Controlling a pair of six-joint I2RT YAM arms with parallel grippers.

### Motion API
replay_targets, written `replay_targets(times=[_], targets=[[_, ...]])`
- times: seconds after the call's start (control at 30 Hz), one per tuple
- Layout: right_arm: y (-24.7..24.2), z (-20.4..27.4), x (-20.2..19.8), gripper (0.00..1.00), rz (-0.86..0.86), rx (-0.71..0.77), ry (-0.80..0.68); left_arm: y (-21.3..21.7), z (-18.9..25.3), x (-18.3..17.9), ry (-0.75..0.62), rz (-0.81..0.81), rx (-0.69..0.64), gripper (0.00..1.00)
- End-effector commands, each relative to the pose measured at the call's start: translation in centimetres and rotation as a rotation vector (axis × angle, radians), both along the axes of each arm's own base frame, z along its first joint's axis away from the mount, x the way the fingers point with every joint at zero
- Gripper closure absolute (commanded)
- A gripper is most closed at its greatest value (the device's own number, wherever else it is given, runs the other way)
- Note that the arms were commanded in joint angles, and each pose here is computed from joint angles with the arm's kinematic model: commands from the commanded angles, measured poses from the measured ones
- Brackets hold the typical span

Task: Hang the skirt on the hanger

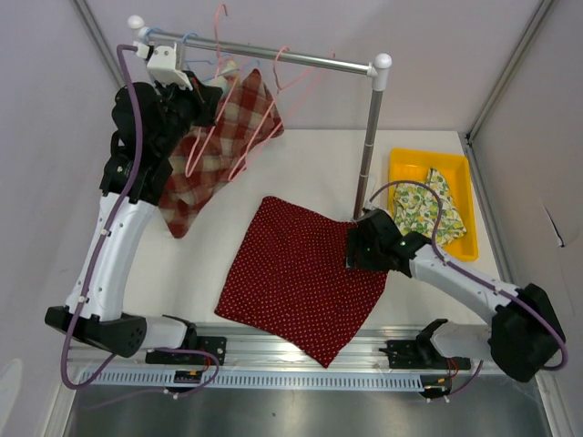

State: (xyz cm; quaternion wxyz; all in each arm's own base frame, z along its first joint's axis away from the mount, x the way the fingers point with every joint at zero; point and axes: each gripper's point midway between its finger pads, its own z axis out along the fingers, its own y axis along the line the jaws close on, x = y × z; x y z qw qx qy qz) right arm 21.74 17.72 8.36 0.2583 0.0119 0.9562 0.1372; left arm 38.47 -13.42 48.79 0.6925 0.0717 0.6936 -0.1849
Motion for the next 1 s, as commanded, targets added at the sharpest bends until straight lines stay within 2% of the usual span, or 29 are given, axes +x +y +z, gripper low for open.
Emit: replay_targets(times=[0.0, 0.2, 0.53, 0.83, 0.97], targets=[[2.4, 1.9, 3.4, 0.31, 0.06, 0.056, -0.069, -0.2, 3.9, -0.3, -0.136, -0.045, -0.071, 1.0], [3.0, 1.8, 8.7, 0.32, 0.007, 0.069, -0.063, -0.3, 4.0, 0.8, -0.144, -0.071, -0.095, 1.0], [2.2, 0.8, 16.8, 0.36, -0.052, 0.014, -0.07, 0.0, 4.0, -1.5, -0.216, -0.114, -0.095, 1.0], [1.9, -0.2, 19.0, 0.35, -0.03, -0.003, -0.081, 0.7, 5.6, -3.8, -0.324, -0.114, -0.071, 1.0], [1.8, -0.6, 19.2, 0.35, -0.011, 0.008, -0.075, 1.3, 4.8, -4.4, -0.241, -0.088, -0.043, 1.0]])
